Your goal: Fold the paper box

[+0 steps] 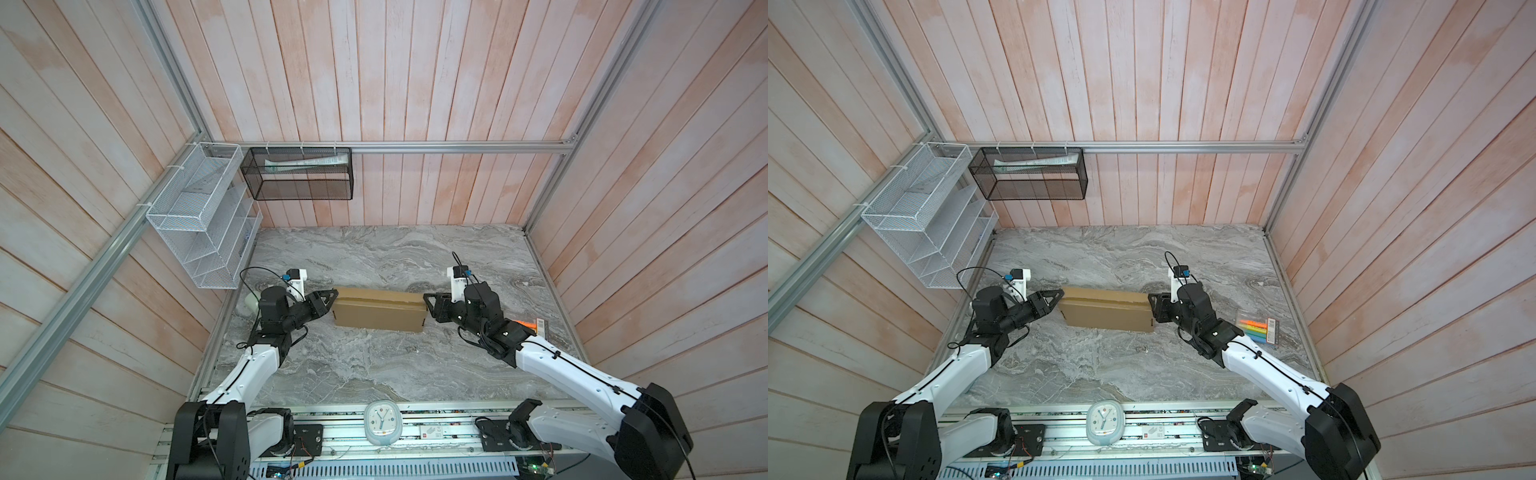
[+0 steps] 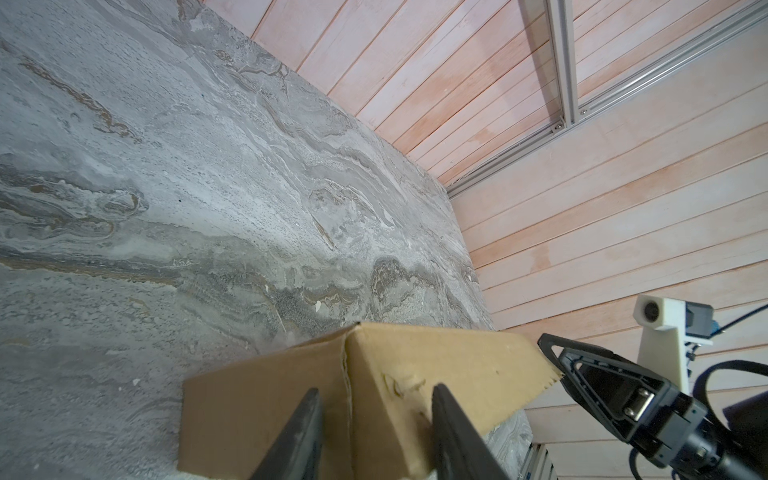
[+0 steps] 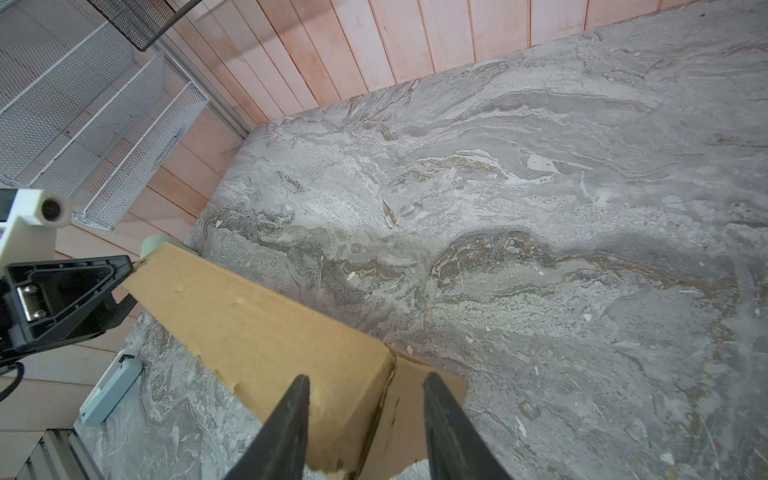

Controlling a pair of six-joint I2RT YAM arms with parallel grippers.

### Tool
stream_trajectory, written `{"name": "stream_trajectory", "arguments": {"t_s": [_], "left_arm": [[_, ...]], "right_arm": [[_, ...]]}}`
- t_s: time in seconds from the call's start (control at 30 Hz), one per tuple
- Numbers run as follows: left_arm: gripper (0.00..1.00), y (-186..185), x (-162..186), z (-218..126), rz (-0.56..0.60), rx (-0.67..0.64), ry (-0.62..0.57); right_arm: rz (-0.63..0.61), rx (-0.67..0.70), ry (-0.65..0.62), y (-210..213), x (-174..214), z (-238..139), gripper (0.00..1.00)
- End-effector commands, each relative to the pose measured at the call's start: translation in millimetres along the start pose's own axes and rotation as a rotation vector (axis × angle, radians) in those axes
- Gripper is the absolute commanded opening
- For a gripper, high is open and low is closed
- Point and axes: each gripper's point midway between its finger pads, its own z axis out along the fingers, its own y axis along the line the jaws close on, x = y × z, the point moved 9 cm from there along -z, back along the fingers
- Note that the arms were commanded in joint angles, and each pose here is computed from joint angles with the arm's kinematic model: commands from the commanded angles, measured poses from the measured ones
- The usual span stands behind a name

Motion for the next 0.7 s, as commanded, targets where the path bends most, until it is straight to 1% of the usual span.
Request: {"name": "stream_trajectory", "arguments": {"t_s": [0.0, 0.37, 0.47, 0.53, 0.67], "left_arm": [[0.45, 5.8, 11.7, 2.2, -0.013, -0.013, 0.052], [0.44, 7.7, 16.4, 0.9, -0.019, -0.022, 0.056], [0.39, 8.1, 17.3, 0.7, -0.020, -0.027, 0.058], [0.38, 8.5, 17.2, 0.2, -0.019, -0.034, 0.056], [0.33, 10.5, 18.9, -1.1, -0.026, -0.059, 0.058]], "right_arm": [[0.020, -0.006, 0.017, -4.2, 7.8, 2.1, 0.42], [0.033, -0.010, 0.032, -9.8, 19.1, 6.0, 0.34], [0.036, -0.007, 0.038, -11.7, 22.4, 7.3, 0.32], [0.035, -0.007, 0.041, -12.2, 23.6, 8.0, 0.31], [0.033, -0.007, 0.045, -13.6, 26.2, 9.2, 0.28]]}}
